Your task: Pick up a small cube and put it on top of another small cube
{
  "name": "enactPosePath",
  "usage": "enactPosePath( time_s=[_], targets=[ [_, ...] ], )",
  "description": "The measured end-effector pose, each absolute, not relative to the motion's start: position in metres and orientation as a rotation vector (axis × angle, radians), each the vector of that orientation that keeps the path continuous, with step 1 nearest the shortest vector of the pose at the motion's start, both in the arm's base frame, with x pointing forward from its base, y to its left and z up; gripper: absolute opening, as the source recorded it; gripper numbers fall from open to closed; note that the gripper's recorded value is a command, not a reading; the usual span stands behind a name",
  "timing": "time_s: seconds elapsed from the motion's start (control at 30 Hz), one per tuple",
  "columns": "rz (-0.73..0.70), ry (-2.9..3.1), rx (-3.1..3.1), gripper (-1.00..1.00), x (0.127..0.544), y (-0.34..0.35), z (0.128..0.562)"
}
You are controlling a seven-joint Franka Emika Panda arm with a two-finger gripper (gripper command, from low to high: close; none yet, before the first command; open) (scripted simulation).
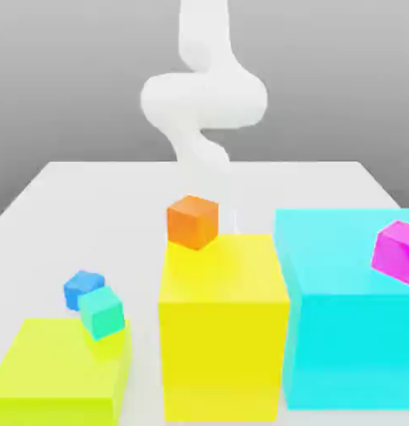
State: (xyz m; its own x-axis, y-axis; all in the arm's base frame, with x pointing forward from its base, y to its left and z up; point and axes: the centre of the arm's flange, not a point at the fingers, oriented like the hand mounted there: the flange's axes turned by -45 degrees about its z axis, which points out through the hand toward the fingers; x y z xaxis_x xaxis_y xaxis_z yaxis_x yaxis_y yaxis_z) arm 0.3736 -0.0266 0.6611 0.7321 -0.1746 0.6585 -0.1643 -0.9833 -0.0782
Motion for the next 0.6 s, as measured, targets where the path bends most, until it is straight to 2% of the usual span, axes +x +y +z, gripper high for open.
enactPosePath(
  time_s=[0.13,0.27,0.43,0.6],
  targets=[
    [-0.912,0.748,-2.884,0.00,0.401,-0.080,0.571],
    [-0.725,1.185,-2.783,0.00,0.401,-0.132,0.484],
    [-0.490,1.705,-2.556,0.00,0.369,-0.187,0.379],
    [-0.254,2.175,-2.224,0.00,0.309,-0.221,0.283]
  ],
)
